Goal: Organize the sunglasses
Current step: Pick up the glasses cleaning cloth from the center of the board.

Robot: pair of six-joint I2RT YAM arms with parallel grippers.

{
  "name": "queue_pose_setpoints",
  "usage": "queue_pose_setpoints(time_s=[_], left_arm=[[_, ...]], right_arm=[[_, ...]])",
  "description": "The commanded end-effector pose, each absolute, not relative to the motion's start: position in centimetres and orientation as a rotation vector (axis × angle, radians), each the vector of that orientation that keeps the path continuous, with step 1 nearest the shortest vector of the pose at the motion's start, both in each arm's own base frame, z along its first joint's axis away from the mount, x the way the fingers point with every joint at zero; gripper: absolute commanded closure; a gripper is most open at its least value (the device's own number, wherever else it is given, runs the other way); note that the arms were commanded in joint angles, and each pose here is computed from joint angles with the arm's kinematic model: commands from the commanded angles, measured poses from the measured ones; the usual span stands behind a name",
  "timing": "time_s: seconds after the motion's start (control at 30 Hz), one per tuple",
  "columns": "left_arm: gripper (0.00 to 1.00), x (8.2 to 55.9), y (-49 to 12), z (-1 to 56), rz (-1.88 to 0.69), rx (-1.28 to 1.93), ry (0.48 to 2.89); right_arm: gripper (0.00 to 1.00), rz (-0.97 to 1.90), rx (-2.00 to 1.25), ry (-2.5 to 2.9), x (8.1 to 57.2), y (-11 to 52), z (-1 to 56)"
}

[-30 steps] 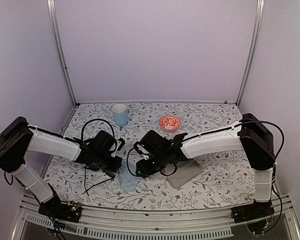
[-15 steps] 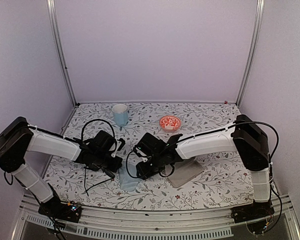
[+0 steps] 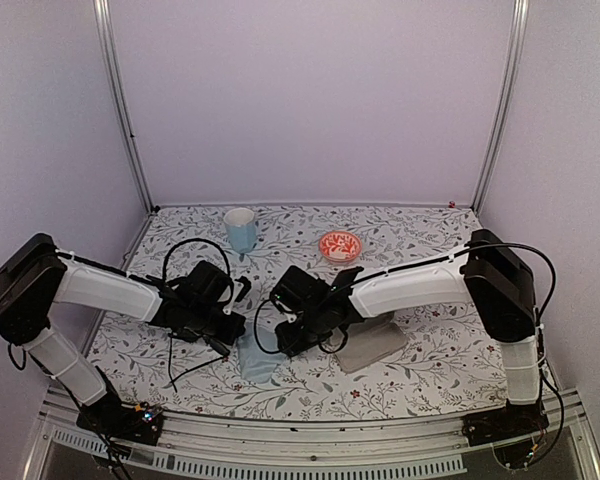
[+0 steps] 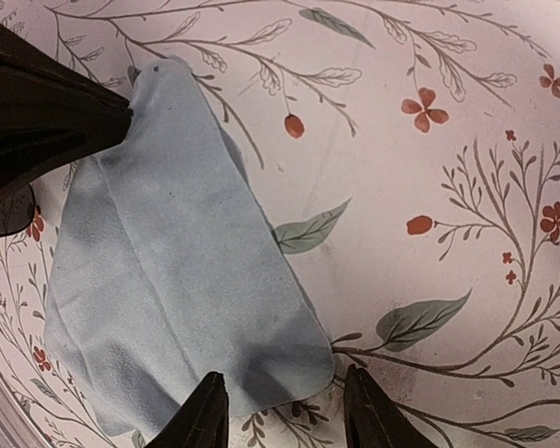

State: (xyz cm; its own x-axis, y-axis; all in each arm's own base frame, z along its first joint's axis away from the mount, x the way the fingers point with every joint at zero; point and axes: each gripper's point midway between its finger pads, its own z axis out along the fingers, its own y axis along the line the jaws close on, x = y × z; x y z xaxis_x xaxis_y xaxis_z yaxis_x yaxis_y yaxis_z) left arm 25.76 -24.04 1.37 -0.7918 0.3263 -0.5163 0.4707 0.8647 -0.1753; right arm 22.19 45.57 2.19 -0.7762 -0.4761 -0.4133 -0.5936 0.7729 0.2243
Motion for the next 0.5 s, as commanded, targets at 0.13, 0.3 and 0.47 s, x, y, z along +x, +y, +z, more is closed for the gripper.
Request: queue_pose_setpoints(time_s=[0.13,0.3,0.47], left_arm=[[1.00,26.0,-24.1,1.7,-0.434,0.582,2.535],[1.00,26.0,-24.3,1.7,-0.448,0.585,2.535],[1.00,26.1,-24.9,1.9,-0.479,0.589,2.526]], right_arm=[[0.63,0.467,-0.847,2.642,21.7,46.2,1.0],[0.74,0.460,-0.838,2.632,22.0,46.2,1.3],[0.84,0.451,-0.820,2.605,22.5,46.2,2.2]])
